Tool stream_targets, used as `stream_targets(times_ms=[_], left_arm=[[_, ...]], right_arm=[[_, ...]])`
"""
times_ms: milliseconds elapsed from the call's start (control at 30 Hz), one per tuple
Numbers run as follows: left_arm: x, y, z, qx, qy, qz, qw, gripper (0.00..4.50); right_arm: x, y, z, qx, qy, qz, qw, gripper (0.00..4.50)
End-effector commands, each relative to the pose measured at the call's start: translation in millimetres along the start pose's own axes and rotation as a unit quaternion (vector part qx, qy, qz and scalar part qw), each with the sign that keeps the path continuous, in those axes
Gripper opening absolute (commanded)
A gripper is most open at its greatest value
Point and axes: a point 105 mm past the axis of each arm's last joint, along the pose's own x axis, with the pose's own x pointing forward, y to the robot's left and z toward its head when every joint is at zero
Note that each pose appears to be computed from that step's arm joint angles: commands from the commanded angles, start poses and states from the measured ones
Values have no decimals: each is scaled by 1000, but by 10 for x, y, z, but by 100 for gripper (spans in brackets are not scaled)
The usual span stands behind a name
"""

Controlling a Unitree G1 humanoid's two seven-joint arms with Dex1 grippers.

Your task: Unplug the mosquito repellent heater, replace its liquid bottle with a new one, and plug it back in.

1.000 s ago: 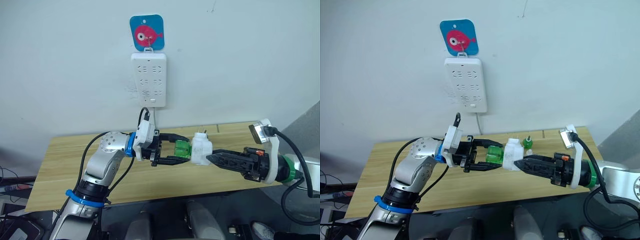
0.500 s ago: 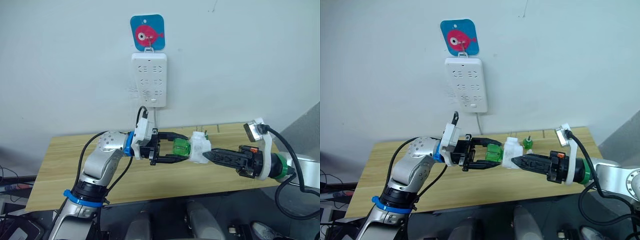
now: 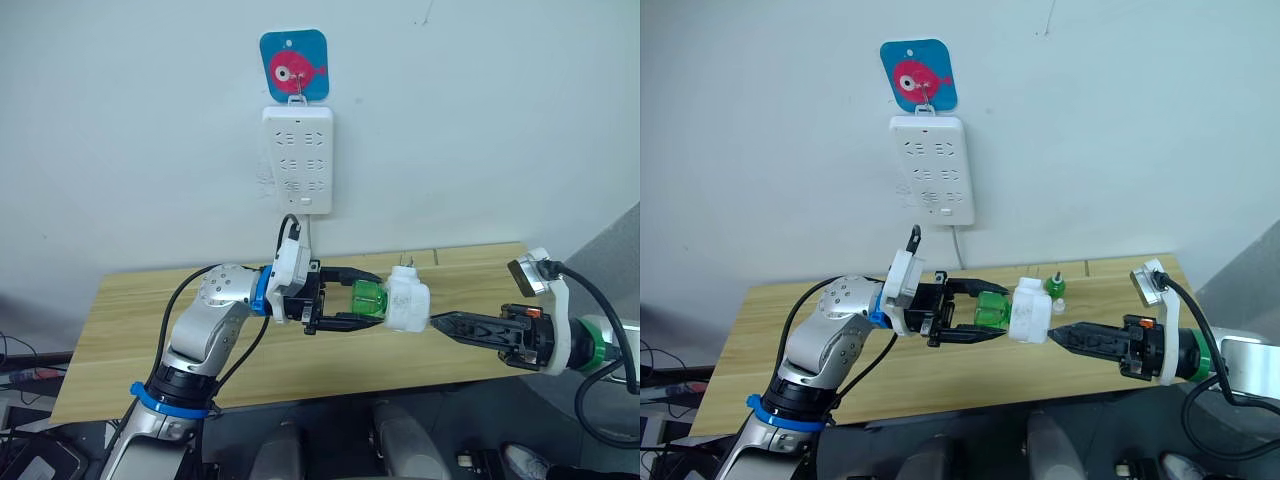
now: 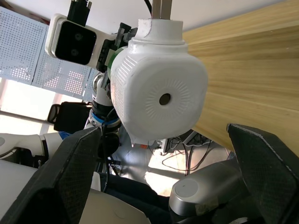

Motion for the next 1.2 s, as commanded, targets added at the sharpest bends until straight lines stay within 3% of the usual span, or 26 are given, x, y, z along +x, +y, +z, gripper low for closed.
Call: stream_targets(times_ms=[33, 300, 867, 967, 1067, 1200], left_arm=[[56, -47, 137, 12, -24, -10, 1000, 234], [76, -65, 142, 5, -24, -13, 1000, 234], [89, -137, 50, 8, -15, -30, 999, 234], [93, -138, 40, 11, -15, -27, 999, 234], [99, -134, 34, 15, -15, -23, 1000, 234], [100, -101, 25, 23, -13, -7, 1000, 234]], right_arm=[[24, 53, 36, 3, -17, 26, 1000, 450], [151, 196, 88, -4, -33, 93, 995, 450], [297, 288, 69, -30, -2, 98, 995, 450], [302, 285, 78, -31, 1, 97, 995, 394], [301, 285, 79, -32, 3, 97, 995, 301], [299, 285, 82, -32, 4, 97, 995, 298]])
